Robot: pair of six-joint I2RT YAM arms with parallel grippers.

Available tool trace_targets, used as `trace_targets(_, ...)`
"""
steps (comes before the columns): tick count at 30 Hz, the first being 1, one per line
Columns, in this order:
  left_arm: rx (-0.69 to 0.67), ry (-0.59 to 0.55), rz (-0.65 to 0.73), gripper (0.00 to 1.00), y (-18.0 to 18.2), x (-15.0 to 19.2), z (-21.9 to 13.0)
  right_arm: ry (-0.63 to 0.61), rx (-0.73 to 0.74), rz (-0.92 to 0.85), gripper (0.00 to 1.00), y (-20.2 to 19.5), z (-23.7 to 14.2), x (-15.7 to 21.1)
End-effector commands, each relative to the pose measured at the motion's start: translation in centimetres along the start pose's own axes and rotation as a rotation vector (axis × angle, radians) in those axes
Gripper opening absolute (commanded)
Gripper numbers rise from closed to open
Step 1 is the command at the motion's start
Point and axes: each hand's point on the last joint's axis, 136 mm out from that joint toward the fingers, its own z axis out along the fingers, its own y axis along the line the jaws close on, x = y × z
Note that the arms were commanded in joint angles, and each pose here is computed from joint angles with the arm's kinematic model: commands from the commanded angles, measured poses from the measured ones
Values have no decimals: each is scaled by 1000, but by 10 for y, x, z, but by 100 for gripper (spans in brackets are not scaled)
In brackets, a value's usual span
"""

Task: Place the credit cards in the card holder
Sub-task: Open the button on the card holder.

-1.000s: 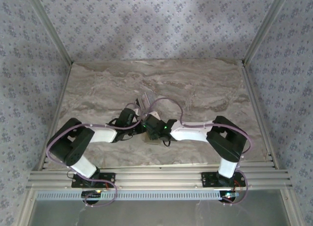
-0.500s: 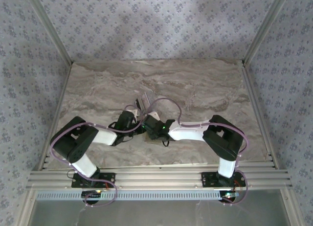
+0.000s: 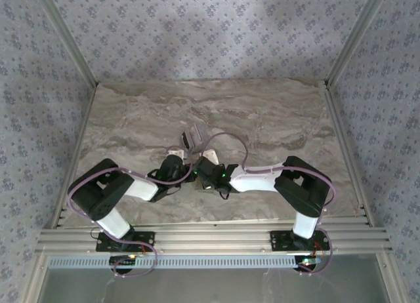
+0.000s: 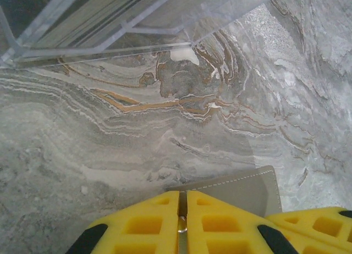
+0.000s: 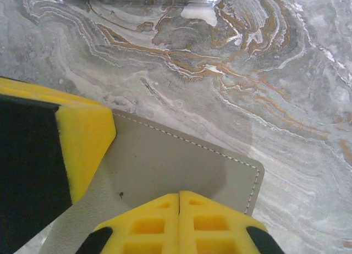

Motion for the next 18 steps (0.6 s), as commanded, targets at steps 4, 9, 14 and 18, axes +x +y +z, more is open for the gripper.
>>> trace_targets(4, -282, 161, -13, 9, 72, 60, -13, 69, 18, -21, 0, -27, -15, 22)
trace_targets(9, -308, 162, -21, 6, 80, 66, -12, 23, -100, 75, 0, -35, -29, 12)
trace_targets(14, -306, 168, -26, 6, 82, 72, -7, 4, -126, 149, 0, -57, -33, 16)
trace_targets(18, -293, 172, -11, 6, 79, 76, -5, 15, -80, 219, 6, -80, -26, 27)
